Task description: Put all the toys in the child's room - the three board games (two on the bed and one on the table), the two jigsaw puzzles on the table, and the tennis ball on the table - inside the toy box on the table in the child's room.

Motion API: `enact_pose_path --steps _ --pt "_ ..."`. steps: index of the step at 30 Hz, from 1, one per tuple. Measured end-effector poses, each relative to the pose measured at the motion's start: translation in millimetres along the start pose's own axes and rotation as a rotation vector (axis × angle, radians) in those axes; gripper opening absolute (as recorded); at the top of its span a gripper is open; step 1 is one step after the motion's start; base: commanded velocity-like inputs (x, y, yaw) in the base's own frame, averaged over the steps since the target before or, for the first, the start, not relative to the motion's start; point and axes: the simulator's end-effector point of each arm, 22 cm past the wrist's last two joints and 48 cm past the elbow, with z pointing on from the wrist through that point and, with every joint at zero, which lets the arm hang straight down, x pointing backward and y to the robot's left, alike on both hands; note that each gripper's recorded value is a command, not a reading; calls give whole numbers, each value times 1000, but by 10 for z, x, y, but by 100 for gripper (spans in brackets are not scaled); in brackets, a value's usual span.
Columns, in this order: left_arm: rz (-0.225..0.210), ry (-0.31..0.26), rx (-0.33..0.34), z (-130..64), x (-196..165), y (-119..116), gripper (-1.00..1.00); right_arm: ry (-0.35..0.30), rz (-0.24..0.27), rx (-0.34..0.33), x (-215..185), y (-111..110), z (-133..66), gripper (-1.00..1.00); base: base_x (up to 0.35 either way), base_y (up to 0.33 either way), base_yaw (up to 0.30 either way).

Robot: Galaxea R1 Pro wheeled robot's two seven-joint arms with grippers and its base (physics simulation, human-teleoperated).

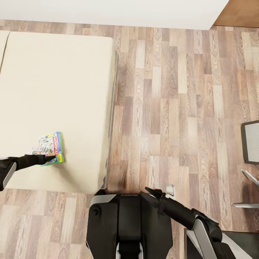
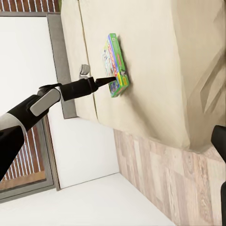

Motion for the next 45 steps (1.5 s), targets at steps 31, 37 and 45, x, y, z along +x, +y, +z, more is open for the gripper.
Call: enact_pose_path --steps 31,37,45 --pt "-2 -1 4 7 1 -22 100 0 -2 1 1 -2 0 100 0 -95 0" --pt "-1 1 4 6 5 -18 100 1 -2 0 2 -1 2 100 0 -77 0" --pt "-1 1 5 8 5 -24 100 0 -1 0 -1 -1 -1 100 0 -5 0"
